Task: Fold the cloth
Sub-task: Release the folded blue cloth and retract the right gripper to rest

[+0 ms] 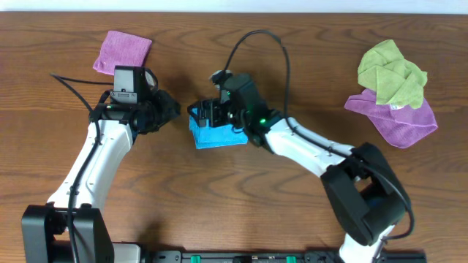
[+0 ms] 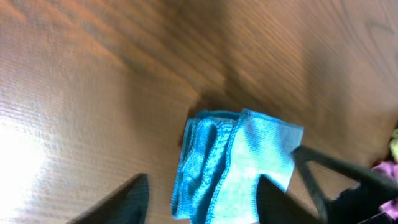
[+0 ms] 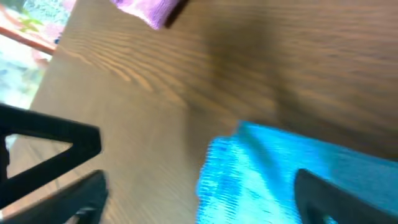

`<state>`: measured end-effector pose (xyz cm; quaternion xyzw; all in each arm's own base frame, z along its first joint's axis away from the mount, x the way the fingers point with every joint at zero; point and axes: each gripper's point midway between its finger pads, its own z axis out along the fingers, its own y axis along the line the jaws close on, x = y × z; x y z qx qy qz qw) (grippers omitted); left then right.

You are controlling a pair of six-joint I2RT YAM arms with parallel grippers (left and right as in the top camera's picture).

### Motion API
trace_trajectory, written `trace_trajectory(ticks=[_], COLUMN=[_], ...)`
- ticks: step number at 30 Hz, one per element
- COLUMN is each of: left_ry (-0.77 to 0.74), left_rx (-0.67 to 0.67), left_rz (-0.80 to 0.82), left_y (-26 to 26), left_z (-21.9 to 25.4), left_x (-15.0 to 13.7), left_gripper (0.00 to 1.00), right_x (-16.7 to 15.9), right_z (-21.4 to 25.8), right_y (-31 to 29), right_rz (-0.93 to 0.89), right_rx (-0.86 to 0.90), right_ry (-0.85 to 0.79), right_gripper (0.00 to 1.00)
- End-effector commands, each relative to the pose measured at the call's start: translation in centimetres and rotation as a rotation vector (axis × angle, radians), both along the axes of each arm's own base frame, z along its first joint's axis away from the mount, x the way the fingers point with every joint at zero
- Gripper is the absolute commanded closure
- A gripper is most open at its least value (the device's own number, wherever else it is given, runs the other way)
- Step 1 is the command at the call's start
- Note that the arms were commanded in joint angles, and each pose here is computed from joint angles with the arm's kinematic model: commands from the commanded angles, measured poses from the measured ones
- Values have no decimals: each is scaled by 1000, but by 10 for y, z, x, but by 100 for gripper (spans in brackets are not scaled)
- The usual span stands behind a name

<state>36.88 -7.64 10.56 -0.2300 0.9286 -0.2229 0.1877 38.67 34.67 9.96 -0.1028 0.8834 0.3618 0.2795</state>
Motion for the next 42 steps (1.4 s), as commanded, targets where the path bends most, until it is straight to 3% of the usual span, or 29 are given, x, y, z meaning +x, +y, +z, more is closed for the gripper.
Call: trace_trajectory(ticks=[1, 6, 8, 12, 20, 29, 42], left_ry=[-24, -10, -9, 3, 37, 77, 219], left_rx=[-16, -48, -70, -117, -159, -199, -218], left_rz=[-11, -26, -38, -54, -43, -44, -66], left_y=[-2, -8, -12, -19, -24, -30, -53], left_z=[13, 13, 15, 17, 17, 16, -13], left_x=[2, -2, -3, -6, -11, -19, -56], left_gripper=[32, 7, 2, 5, 5, 5, 5], right_x=[14, 9, 1, -22, -51, -104, -188], right_z=[40, 58, 66, 83, 112, 82, 17], right_y=[-18, -68, -89, -146, -240, -275, -284], right_rz=[-5, 20, 41, 67, -82, -205, -393], right_rx=[6, -121, -178, -322, -498, -468, -293], right_ry=[-93, -128, -140, -152, -170, -108, -31], right_gripper=[1, 1, 1, 1, 1, 1, 1])
